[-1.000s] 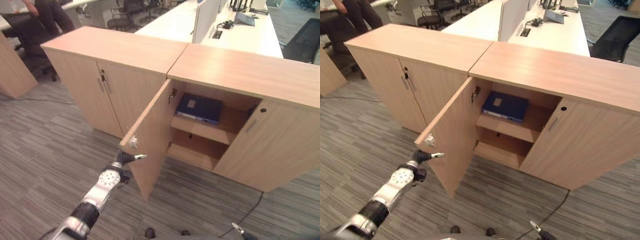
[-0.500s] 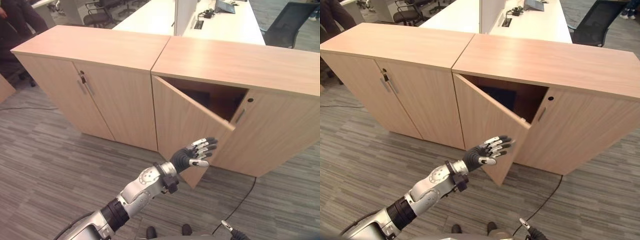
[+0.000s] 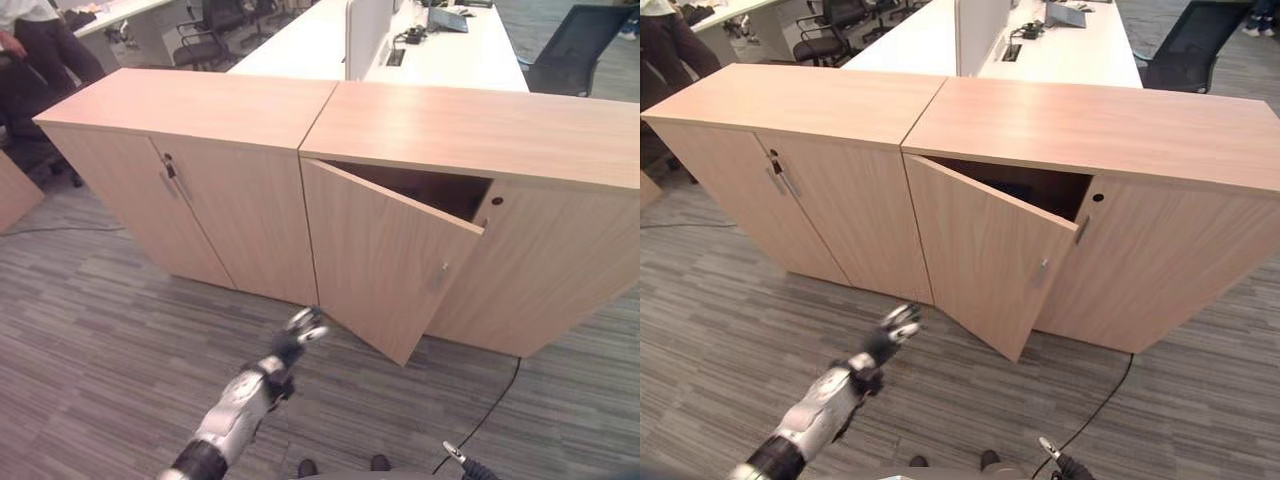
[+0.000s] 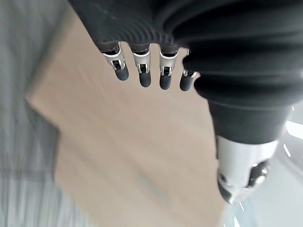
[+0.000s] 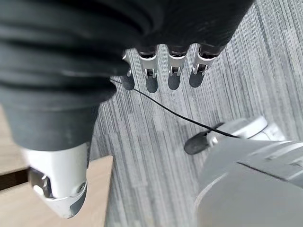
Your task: Put the empty folder in the office cabinet
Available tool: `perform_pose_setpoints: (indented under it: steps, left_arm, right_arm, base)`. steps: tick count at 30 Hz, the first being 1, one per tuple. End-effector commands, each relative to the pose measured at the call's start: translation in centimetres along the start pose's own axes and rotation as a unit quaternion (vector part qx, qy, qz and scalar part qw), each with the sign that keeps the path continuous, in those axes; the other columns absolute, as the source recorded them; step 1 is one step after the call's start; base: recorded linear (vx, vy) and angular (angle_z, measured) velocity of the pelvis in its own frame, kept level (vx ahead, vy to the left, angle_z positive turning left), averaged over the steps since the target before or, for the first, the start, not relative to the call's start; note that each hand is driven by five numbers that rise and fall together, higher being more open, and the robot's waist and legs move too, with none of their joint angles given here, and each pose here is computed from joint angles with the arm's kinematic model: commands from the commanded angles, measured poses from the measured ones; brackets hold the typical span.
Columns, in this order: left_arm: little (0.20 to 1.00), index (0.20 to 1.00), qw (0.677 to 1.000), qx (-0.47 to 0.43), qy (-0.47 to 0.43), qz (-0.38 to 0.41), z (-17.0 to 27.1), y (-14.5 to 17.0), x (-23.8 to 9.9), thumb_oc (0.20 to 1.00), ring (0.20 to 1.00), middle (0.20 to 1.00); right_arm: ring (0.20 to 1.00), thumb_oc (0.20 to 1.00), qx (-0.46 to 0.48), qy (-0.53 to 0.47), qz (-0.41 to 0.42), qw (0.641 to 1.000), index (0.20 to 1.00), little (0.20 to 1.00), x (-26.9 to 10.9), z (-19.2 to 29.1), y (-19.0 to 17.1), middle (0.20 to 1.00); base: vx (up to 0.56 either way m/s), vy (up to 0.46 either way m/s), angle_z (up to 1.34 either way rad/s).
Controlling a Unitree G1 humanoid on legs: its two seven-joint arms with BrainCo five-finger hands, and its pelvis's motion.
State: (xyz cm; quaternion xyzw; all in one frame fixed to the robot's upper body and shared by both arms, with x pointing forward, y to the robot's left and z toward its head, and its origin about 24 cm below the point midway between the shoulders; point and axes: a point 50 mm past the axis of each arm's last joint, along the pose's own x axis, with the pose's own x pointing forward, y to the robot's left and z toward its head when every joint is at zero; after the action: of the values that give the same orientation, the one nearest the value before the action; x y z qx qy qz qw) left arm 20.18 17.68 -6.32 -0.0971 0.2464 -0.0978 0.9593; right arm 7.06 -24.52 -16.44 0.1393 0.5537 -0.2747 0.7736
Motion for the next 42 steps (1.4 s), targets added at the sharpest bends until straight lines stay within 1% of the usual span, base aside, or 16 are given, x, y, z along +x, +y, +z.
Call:
perform_pose_setpoints:
  steps: [1, 2, 4, 8, 9, 10, 11, 13, 15, 17, 19, 25, 29, 32, 36, 42]
  left_arm:
    - [1.000, 1.000, 0.992, 0.108, -0.066, 0.014, 3.1, 1.0, 0.1, 1.000, 1.000, 1.000]
    - [1.000, 1.000, 0.992, 0.108, -0.066, 0.015, 3.1, 1.0, 0.1, 1.000, 1.000, 1.000]
    - [1.000, 1.000, 0.991, 0.123, -0.018, 0.042, 1.0, 2.5, -0.4, 1.000, 1.000, 1.000]
    - [1.000, 1.000, 0.986, 0.078, 0.114, 0.091, -5.0, 4.3, -1.6, 1.000, 1.000, 1.000]
    - [1.000, 1.000, 0.986, 0.078, 0.113, 0.091, -5.0, 4.2, -1.5, 1.000, 1.000, 1.000]
    - [1.000, 1.000, 0.971, 0.024, 0.192, 0.141, -8.6, 4.8, -2.6, 1.000, 1.000, 1.000]
    - [1.000, 1.000, 0.959, 0.023, 0.232, 0.159, -10.1, 4.9, -3.2, 1.000, 1.000, 1.000]
    - [1.000, 1.000, 0.936, 0.035, 0.302, 0.178, -12.3, 4.8, -4.5, 1.000, 1.000, 1.000]
    - [1.000, 1.000, 0.913, 0.077, 0.364, 0.167, -13.8, 4.9, -6.0, 1.000, 1.000, 1.000]
    - [1.000, 1.000, 0.919, 0.105, 0.346, 0.155, -12.9, 5.3, -5.4, 1.000, 1.000, 1.000]
    - [1.000, 1.000, 0.920, 0.106, 0.344, 0.157, -12.8, 5.5, -5.4, 1.000, 1.000, 1.000]
    - [1.000, 1.000, 0.914, 0.134, 0.339, 0.179, -12.4, 6.3, -5.5, 1.000, 1.000, 1.000]
    - [1.000, 1.000, 0.926, 0.167, 0.288, 0.177, -10.5, 5.9, -3.5, 1.000, 1.000, 1.000]
    - [1.000, 1.000, 0.942, 0.136, 0.243, 0.188, -9.3, 5.7, -2.4, 1.000, 1.000, 1.000]
    - [1.000, 1.000, 0.939, 0.145, 0.256, 0.177, -10.1, 5.3, -2.9, 1.000, 1.000, 1.000]
    - [1.000, 1.000, 0.932, 0.167, 0.279, 0.159, -10.9, 5.1, -3.4, 1.000, 1.000, 1.000]
  right_arm:
    - [1.000, 1.000, 0.048, -0.016, -0.014, 0.999, 1.000, 1.000, 0.1, 1.0, -0.1, 1.000]
    - [1.000, 1.000, 0.048, -0.016, -0.014, 0.999, 1.000, 1.000, 0.1, 1.0, -0.1, 1.000]
    - [1.000, 1.000, 0.056, -0.021, -0.021, 0.998, 1.000, 1.000, 0.1, 1.6, -0.6, 1.000]
    - [1.000, 1.000, 0.050, -0.012, -0.031, 0.998, 1.000, 1.000, 0.1, 1.5, -1.8, 1.000]
    - [1.000, 1.000, 0.050, -0.013, -0.031, 0.998, 1.000, 1.000, 0.1, 1.5, -1.8, 1.000]
    - [1.000, 1.000, 0.048, -0.001, -0.035, 0.998, 1.000, 1.000, 0.0, 0.9, -2.1, 1.000]
    - [1.000, 1.000, 0.048, 0.004, -0.035, 0.998, 1.000, 1.000, 0.0, 0.6, -2.1, 1.000]
    - [1.000, 1.000, 0.041, 0.011, -0.036, 0.998, 1.000, 1.000, 0.0, 0.4, -2.0, 1.000]
    - [1.000, 1.000, 0.018, 0.023, -0.031, 0.999, 1.000, 1.000, 0.0, -0.1, -1.8, 1.000]
    - [1.000, 1.000, 0.011, 0.014, -0.024, 1.000, 1.000, 1.000, 0.0, 0.2, -1.7, 1.000]
    - [1.000, 1.000, 0.006, 0.014, -0.023, 1.000, 1.000, 1.000, 0.0, 0.1, -1.7, 1.000]
    - [1.000, 1.000, -0.007, 0.009, -0.024, 1.000, 1.000, 1.000, 0.0, 0.3, -1.7, 1.000]
    - [1.000, 1.000, -0.014, -0.016, -0.031, 0.999, 1.000, 1.000, 0.0, 1.5, -1.8, 1.000]
    - [1.000, 1.000, -0.016, -0.039, -0.034, 0.999, 1.000, 1.000, 0.1, 2.7, -1.9, 1.000]
    - [1.000, 1.000, -0.032, -0.047, -0.023, 0.998, 1.000, 1.000, 0.1, 2.9, -1.2, 1.000]
    - [1.000, 1.000, -0.034, -0.035, -0.024, 0.999, 1.000, 1.000, 0.1, 2.3, -1.4, 1.000]
  base:
    - [0.00, -0.053, 0.11]
    - [0.00, -0.059, 0.04]
    - [-0.01, -0.038, -0.01]
    - [-0.01, -0.036, -0.02]
    - [-0.01, -0.055, -0.08]
    - [-0.01, -0.071, -0.13]
    - [-0.02, -0.103, -0.17]
    - [-0.01, -0.086, -0.19]
    - [0.00, -0.133, -0.20]
    - [-0.03, -0.200, -0.23]
    - [-0.06, -0.171, -0.22]
    - [-0.03, -0.157, -0.16]
    - [-0.13, -0.071, -0.13]
    - [-0.06, 0.032, -0.18]
    - [0.06, 0.081, -0.58]
    - [0.07, 0.130, -0.53]
